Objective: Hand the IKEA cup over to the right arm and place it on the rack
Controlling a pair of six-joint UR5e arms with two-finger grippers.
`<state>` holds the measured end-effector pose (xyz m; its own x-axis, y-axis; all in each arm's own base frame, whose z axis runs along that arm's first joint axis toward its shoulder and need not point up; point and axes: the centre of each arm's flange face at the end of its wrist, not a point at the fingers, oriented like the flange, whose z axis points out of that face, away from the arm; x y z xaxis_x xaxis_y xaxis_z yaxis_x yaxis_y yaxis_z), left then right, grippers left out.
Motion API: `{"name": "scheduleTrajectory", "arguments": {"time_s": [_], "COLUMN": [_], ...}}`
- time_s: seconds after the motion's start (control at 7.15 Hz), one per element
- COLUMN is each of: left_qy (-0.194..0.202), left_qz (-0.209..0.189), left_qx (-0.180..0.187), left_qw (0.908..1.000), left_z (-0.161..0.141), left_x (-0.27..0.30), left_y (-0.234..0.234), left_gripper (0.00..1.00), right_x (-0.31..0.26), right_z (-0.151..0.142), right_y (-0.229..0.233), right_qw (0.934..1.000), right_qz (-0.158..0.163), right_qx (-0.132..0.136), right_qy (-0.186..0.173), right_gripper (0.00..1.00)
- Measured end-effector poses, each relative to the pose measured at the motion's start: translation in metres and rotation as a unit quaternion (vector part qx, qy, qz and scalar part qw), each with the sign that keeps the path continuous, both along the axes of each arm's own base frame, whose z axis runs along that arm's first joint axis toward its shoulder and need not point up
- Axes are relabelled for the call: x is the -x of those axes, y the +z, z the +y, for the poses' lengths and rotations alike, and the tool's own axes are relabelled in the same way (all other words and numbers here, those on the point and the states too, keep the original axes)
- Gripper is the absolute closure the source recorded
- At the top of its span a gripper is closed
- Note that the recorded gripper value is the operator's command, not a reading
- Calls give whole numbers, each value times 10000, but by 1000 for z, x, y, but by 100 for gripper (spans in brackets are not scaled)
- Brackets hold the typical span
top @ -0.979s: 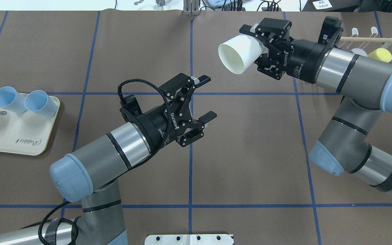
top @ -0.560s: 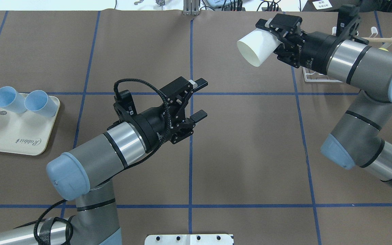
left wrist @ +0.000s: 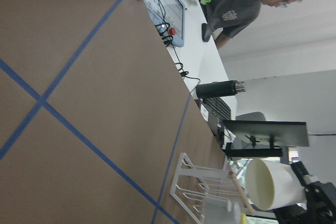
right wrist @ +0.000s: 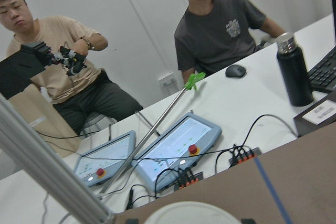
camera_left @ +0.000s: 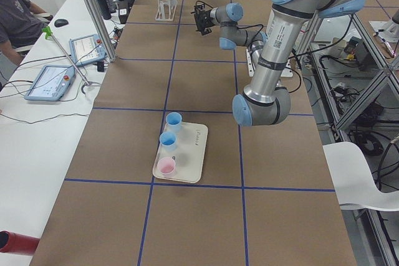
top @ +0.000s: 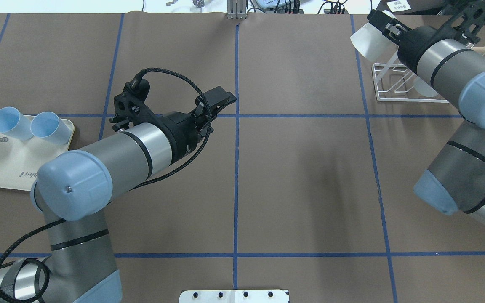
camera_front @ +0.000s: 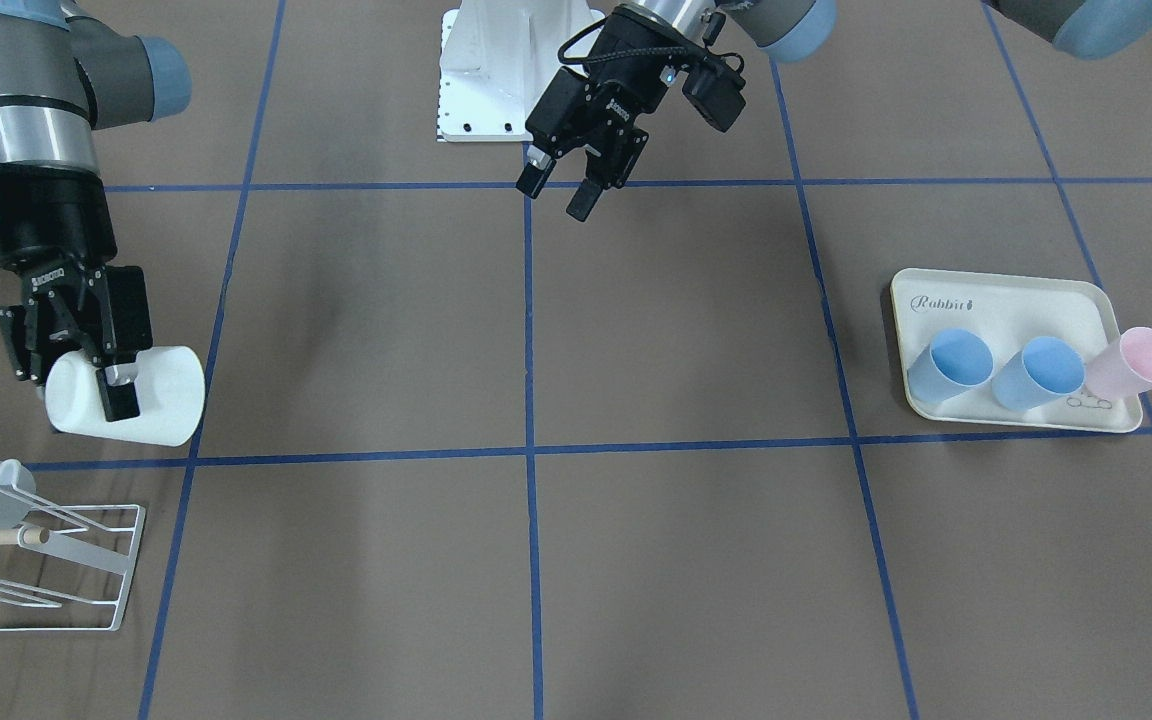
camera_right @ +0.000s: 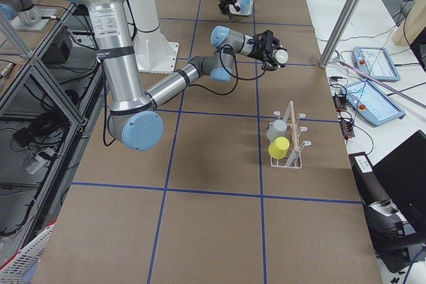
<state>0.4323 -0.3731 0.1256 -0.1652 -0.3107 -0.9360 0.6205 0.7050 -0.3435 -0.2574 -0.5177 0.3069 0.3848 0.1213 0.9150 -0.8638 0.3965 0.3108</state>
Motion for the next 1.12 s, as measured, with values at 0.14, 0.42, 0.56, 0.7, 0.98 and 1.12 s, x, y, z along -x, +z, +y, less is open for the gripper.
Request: {"name": "scheduleTrajectory", "arguments": {"time_s": [0.14, 0.42, 0.56, 0.7, 0.98, 1.12], "left_qy": [83, 199, 219, 230, 238, 240], "left_qz": [-385, -1031, -1173, -1236, -1266, -1272], "left_qx": [37, -6, -8, -3, 2, 5], "left_qw": [9992, 9945, 9929, 9921, 9917, 9916], "left_z": [-9, -13, -13, -13, -13, -13], "left_x": [10, 24, 26, 26, 27, 26], "left_y": [6, 18, 24, 28, 30, 30], "left_gripper": [0, 0, 0, 0, 0, 0], "right_x": [-1, 0, 1, 5, 12, 14], "right_z": [-2, 7, 11, 10, 5, 3], "right_y": [10, 49, 63, 74, 87, 91], "right_qw": [9972, 9799, 9720, 9671, 9591, 9562], "right_qz": [634, 1866, 2239, 2445, 2755, 2860], "right_qx": [168, 342, 371, 414, 445, 451], "right_qy": [361, 622, 605, 574, 478, 442], "right_gripper": [100, 100, 100, 100, 100, 100]}}
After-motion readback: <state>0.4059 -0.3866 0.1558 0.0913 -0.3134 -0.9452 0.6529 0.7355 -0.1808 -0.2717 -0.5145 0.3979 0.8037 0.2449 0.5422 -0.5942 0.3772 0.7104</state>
